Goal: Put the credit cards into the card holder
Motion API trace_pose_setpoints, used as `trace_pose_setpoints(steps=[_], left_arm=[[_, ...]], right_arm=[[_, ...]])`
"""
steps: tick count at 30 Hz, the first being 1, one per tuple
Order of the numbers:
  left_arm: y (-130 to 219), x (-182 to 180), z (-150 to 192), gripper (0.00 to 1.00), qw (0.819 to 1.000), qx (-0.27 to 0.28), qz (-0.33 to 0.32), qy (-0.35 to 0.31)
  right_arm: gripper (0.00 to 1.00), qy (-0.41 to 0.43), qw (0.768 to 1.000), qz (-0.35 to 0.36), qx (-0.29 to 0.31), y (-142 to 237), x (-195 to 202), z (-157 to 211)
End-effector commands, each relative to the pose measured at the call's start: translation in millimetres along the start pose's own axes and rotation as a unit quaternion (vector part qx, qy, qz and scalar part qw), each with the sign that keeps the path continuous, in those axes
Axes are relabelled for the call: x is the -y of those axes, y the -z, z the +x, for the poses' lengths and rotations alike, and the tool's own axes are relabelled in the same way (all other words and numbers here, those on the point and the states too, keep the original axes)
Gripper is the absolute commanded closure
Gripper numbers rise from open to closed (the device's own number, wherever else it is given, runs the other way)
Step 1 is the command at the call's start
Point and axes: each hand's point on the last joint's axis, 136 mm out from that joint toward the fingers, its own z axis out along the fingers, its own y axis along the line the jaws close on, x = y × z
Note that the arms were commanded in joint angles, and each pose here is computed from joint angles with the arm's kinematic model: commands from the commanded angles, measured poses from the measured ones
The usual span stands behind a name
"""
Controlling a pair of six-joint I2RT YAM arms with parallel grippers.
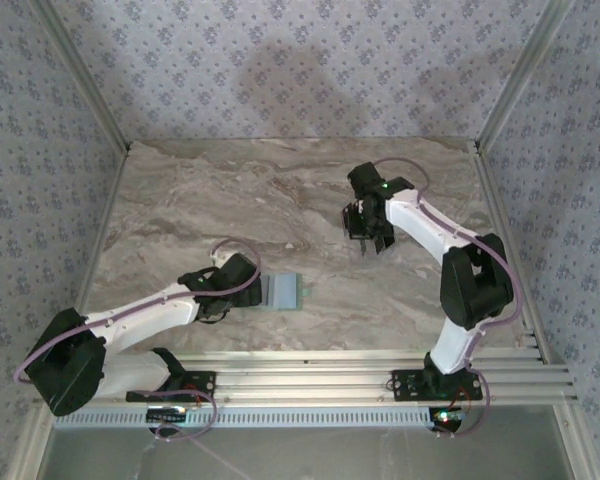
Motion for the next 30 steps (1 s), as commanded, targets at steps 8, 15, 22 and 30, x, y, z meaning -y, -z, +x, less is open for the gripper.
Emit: trace_pose_setpoints(steps=[8,15,22,30], left_arm=[[6,-15,-9,0.0,0.999,0.006,-0.046,0.008],[9,-26,-16,0.0,0.997,0.016,-0.071,0.027],[12,-31,-23,0.0,0.996,0.024,-0.078,0.036],[13,-37,-22,0.0,0.996,0.027,-0.076,0.046]], right_arm=[[1.0,-0.029,0.99,-0.114,0.074,55,-62,8],[1.0,-0.046,0.981,-0.169,0.086,37,-145,55],[1.0,-0.05,0.983,-0.157,0.084,8,-194,87],[1.0,-0.05,0.984,-0.159,0.071,-12,-231,102]])
